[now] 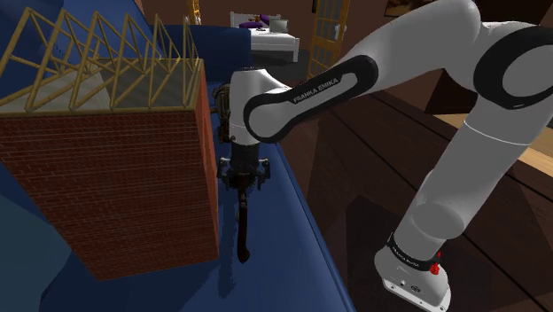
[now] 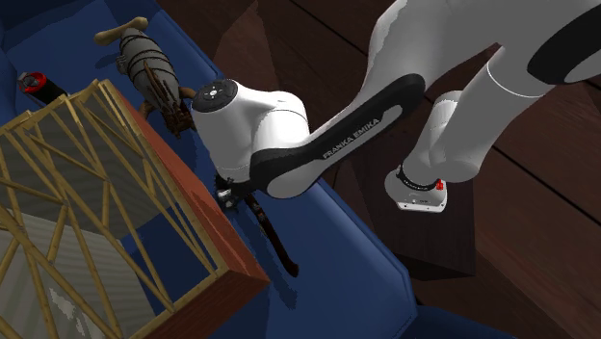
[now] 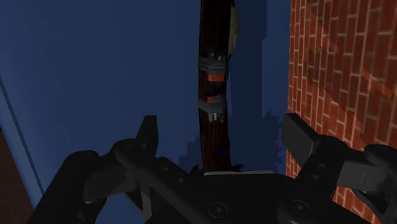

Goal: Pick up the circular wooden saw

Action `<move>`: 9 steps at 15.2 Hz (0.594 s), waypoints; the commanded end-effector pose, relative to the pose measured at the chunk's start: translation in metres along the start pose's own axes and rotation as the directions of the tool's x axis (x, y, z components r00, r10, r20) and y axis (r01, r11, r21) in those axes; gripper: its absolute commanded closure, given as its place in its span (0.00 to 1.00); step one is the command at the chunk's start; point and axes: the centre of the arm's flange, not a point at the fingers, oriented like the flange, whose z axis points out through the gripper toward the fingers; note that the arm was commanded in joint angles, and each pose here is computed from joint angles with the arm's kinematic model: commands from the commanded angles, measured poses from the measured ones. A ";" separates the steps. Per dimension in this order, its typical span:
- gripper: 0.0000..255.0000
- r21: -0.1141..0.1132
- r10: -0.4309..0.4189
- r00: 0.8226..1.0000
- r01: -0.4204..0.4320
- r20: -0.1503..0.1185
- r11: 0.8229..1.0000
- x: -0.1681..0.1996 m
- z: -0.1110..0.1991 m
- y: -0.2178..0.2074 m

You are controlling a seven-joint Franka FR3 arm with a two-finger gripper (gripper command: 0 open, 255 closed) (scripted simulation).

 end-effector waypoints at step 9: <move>1.00 0.001 0.006 1.000 -0.006 0.006 1.000 0.004 0.039 -0.001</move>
